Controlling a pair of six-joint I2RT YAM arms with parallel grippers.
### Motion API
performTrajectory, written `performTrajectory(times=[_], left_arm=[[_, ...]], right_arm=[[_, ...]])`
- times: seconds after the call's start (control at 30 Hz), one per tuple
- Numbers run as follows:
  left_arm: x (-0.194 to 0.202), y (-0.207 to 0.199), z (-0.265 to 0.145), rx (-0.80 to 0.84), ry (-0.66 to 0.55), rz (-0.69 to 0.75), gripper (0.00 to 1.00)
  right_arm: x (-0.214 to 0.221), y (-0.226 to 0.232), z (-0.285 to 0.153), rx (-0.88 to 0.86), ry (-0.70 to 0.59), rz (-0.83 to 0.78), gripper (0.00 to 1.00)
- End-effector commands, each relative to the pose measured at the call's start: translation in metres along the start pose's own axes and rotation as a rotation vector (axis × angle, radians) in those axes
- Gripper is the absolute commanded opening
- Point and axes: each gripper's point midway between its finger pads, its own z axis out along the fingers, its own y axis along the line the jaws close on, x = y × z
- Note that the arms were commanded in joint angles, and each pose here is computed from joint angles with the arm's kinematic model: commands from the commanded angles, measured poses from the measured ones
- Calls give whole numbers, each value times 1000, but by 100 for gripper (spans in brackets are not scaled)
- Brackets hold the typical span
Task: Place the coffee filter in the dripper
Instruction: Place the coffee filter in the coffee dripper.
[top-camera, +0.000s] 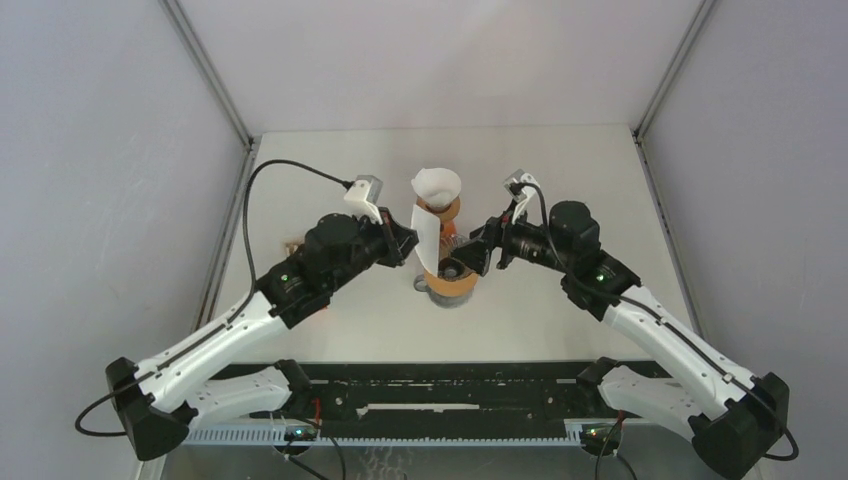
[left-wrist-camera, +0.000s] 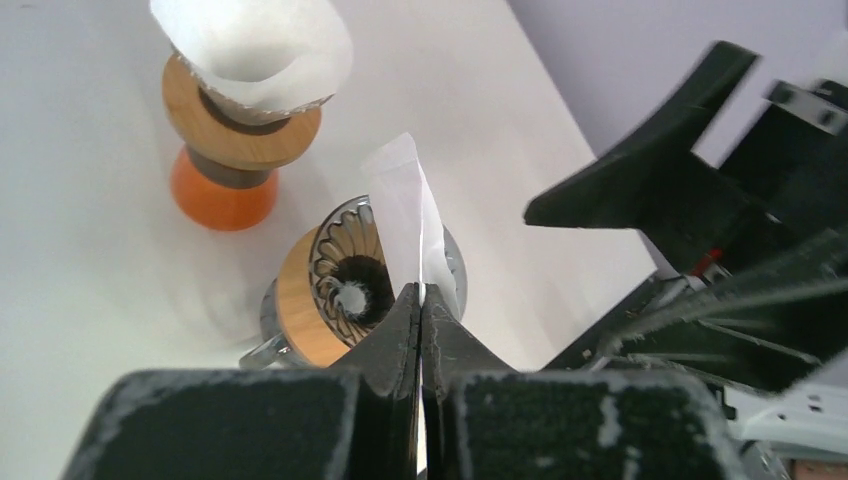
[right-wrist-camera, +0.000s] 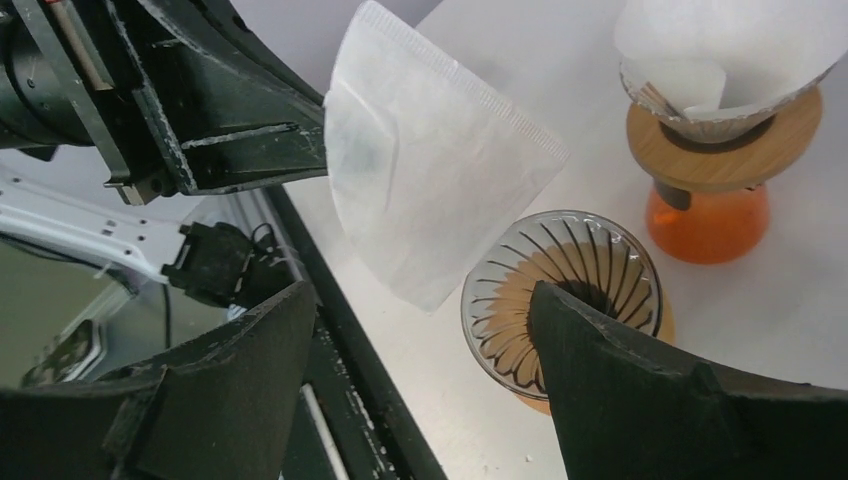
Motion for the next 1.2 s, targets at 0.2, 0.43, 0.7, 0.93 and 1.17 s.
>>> performTrajectory(times=[0.2, 0.43, 0.7, 0.93, 1.17], left_arm=[[-18, 6, 13, -184, -31, -5, 0], [-15, 1, 21, -221, -25, -1, 0], [-13, -10, 25, -211, -9, 17, 0], [-12, -14, 24, -193, 0, 18, 0], [-11, -13, 25, -203, -1, 15, 0]], right_arm=[[-18, 8, 0, 161, -99, -205, 87], [-12, 14, 21, 200, -112, -274, 87], [-11, 4, 32, 292, -132, -301, 84], [-13, -6, 32, 354, -140, -314, 79], [-11, 6, 33, 310, -144, -315, 79]])
